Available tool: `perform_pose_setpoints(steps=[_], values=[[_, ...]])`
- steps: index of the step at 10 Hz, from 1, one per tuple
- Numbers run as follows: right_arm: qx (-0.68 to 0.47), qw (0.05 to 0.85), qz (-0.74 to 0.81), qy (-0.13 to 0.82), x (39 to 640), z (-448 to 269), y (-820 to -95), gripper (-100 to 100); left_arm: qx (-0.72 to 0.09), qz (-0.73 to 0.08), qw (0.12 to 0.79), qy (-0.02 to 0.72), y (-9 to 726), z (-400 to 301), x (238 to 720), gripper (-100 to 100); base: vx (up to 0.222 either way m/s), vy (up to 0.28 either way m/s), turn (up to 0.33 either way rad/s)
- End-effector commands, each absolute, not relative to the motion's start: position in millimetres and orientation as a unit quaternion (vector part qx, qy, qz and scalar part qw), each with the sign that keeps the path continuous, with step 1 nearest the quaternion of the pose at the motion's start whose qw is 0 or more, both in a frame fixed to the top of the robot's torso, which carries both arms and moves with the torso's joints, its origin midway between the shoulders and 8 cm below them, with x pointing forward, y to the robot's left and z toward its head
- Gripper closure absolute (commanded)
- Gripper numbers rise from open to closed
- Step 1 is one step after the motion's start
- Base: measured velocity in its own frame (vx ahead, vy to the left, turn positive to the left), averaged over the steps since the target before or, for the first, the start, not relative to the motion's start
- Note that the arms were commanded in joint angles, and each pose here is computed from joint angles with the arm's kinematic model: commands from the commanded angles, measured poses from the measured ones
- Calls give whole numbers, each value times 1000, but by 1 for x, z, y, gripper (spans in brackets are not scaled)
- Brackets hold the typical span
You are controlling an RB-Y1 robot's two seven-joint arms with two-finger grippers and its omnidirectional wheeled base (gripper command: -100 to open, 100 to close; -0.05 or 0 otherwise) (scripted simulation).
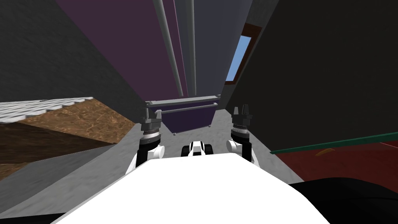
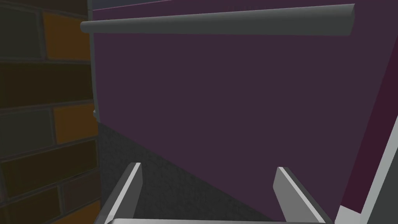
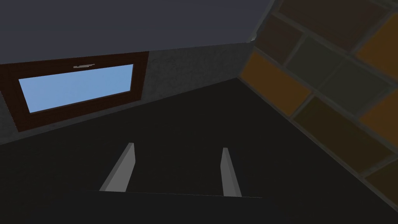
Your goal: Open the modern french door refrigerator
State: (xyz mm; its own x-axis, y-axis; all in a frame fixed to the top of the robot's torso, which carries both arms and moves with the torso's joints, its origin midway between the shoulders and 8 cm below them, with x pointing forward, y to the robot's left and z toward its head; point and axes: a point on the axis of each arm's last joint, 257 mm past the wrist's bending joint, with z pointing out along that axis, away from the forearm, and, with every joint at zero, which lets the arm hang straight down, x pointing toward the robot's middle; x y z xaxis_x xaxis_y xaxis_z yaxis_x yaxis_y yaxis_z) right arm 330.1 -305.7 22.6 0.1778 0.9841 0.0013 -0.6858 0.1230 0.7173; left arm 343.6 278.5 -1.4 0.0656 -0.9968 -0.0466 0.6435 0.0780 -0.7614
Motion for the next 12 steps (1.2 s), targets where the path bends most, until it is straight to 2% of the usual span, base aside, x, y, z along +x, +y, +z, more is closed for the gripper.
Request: perform_pose_setpoints(steps=[1,12], values=[[299,707,591,249,330,23,-306,0,-281,-613,663,325,277,-19,348,-100,79,-19,6],[299,707,591,249,330,23,-306,0,-290,-610,649,350,297,-99,351,-100,91,-28,9]])
